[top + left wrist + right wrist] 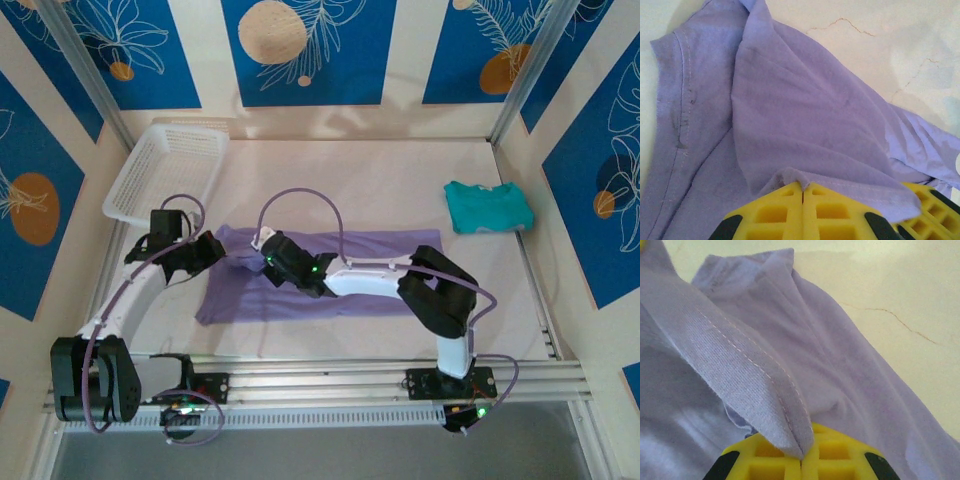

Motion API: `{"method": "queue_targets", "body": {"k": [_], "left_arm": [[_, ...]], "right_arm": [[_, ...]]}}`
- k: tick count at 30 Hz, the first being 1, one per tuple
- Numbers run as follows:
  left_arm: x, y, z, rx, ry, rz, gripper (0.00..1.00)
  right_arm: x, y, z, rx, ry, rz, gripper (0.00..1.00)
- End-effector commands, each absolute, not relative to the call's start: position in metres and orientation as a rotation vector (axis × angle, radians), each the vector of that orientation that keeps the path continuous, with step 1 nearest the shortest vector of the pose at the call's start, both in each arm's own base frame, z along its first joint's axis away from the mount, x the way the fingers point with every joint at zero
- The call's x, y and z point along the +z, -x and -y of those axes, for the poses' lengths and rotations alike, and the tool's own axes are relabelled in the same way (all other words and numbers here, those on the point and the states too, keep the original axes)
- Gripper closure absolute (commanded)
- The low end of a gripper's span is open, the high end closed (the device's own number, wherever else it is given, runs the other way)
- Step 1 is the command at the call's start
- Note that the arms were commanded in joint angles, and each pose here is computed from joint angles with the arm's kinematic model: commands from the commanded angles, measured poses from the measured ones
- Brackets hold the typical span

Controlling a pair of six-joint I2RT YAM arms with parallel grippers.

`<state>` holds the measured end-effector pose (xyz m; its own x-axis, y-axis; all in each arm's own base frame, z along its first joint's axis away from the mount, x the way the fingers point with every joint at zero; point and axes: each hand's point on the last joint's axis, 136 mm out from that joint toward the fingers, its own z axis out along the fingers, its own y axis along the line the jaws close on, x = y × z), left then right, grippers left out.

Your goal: Fold the inside-out t-shirt

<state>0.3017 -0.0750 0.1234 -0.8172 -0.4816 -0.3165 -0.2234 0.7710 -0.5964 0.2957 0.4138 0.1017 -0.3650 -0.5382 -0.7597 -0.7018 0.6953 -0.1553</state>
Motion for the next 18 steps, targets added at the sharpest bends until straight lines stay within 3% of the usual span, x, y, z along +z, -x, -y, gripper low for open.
{"method": "queue_targets", "body": {"k": [1,11,14,18], "left_arm": [[0.128,-0.304,0.068,-0.731,0.532,-2.480,1.00],[0.101,-0.269,0.070,-0.742,0.580,-2.525,0.98],[0.091,-0.255,0.078,-0.812,0.611,-2.530,0.91],[0.080,-0.242,0.079,-0.814,0.629,-2.542,0.66]], "right_arm": [[0.104,-0.286,-0.402,0.266,0.991,-2.103,1.00],[0.093,-0.261,-0.379,0.340,1.102,-2.252,0.97],[0.079,-0.251,-0.372,0.323,1.167,-2.298,0.93],[0.064,-0.241,-0.358,0.276,1.257,-2.343,0.83]]}}
